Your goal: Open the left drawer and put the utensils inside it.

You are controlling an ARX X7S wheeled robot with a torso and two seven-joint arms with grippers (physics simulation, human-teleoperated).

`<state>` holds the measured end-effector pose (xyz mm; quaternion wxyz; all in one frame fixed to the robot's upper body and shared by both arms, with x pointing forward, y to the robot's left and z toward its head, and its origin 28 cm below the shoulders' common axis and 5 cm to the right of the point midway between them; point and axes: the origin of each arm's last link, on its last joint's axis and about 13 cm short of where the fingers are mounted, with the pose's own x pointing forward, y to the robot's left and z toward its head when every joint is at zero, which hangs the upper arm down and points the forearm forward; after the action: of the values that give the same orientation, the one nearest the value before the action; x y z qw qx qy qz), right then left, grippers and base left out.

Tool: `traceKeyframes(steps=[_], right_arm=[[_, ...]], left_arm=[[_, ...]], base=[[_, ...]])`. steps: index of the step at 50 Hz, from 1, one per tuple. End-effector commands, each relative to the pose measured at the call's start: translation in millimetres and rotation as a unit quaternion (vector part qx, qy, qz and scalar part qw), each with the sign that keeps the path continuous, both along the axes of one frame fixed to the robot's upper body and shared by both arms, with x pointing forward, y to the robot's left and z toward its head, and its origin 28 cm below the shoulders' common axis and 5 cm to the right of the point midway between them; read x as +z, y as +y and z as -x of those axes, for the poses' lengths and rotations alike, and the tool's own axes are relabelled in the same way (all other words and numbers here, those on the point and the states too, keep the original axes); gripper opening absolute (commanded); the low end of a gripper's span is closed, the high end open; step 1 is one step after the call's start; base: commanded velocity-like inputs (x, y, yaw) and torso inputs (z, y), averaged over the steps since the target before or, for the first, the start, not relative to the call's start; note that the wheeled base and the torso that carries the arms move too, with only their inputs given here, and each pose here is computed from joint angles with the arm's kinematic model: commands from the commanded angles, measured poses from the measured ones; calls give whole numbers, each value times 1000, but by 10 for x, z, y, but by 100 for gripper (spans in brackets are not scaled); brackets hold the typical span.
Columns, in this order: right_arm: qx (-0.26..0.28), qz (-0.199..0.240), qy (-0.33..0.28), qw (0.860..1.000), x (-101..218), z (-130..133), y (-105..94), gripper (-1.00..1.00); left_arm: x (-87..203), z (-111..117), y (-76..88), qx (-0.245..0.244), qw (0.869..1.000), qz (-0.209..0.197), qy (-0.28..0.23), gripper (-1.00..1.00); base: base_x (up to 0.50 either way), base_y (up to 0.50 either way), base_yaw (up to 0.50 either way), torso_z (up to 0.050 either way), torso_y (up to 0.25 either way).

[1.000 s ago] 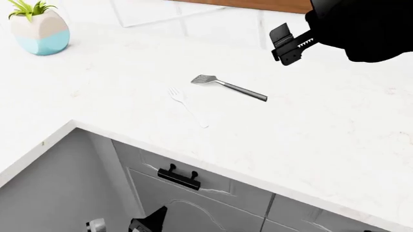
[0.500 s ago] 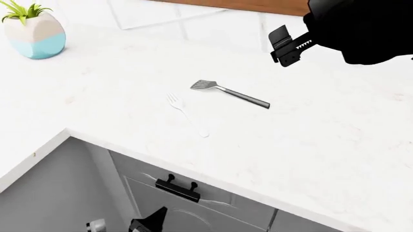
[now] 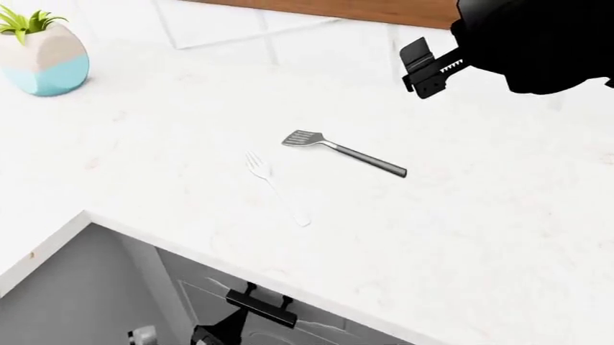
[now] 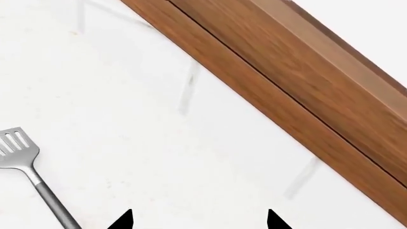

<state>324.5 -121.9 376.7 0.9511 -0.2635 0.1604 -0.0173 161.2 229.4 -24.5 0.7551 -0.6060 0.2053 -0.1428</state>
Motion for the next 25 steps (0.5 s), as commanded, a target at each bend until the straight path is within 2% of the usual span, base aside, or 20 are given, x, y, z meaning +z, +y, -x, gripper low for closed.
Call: traceKeyframes(steps=[1, 9, 25], right_arm=[[0, -6, 4, 1000, -23, -13, 2, 100], [-3, -2, 6, 1000, -38, -26, 10, 100], [-3, -4, 8, 1000, -74, -71, 5, 100]], left_arm=[[-16, -9, 18, -8, 999, 33, 3, 100], [-94, -17, 24, -27, 991, 126, -24, 100], [-107, -59, 21, -23, 992, 119, -27, 100]], base=[[0, 0, 0, 0, 0], [0, 0, 0, 0, 0], [0, 0, 0, 0, 0]])
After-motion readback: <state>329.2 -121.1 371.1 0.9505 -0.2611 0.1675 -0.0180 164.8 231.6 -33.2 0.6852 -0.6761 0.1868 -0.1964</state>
